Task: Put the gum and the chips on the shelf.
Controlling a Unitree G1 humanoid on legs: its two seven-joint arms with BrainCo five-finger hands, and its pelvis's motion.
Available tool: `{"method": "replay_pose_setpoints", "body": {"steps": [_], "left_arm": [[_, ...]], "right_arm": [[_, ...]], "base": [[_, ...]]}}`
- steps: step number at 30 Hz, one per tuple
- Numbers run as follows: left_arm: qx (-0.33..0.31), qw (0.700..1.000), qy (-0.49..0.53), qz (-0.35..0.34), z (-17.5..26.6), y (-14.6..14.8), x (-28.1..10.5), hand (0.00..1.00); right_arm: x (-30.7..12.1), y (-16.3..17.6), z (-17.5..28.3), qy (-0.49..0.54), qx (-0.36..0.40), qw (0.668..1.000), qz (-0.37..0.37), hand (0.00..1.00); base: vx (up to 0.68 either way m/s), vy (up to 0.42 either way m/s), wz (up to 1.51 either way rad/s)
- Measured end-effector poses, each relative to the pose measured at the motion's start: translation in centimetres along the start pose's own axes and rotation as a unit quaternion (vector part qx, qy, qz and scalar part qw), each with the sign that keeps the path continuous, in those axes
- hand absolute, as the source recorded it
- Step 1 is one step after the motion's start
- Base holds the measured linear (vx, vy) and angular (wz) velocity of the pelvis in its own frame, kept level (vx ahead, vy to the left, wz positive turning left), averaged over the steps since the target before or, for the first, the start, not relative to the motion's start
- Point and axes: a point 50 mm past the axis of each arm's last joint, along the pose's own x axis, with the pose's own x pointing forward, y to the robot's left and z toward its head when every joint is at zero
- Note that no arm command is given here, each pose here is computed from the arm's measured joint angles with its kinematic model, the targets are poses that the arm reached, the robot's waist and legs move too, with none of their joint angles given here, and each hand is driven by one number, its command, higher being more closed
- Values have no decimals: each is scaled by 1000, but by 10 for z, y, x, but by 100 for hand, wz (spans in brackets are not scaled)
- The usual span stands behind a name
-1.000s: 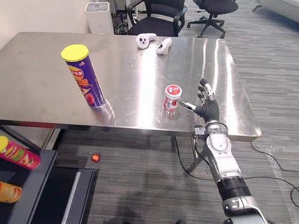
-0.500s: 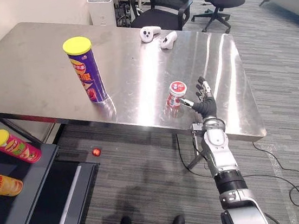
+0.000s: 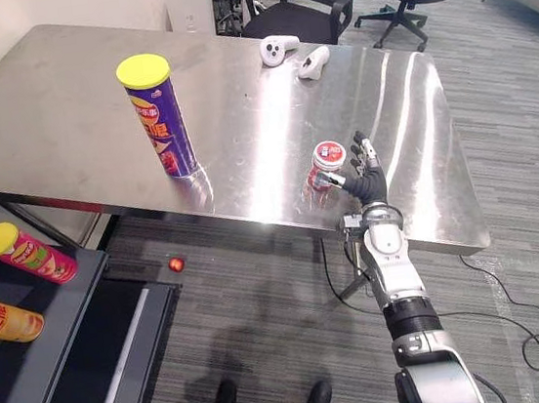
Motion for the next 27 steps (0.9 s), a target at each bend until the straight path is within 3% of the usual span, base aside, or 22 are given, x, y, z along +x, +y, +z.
{"method": "replay_pose_setpoints", "body": {"steps": [2,3,27], "left_arm": [[5,1000,-3,0,2,1,0,0],[5,1000,-4,0,2,1,1,0],[11,1000,-11,-7,7,-2,1,0]], "right_arm": [[2,1,3,-5,1,1000,1,0],[2,1,3,-5,1,1000,1,100],[9,15,13,-23,-13,999,31,100]], "base": [[0,0,0],[0,0,0],[0,0,0]]}}
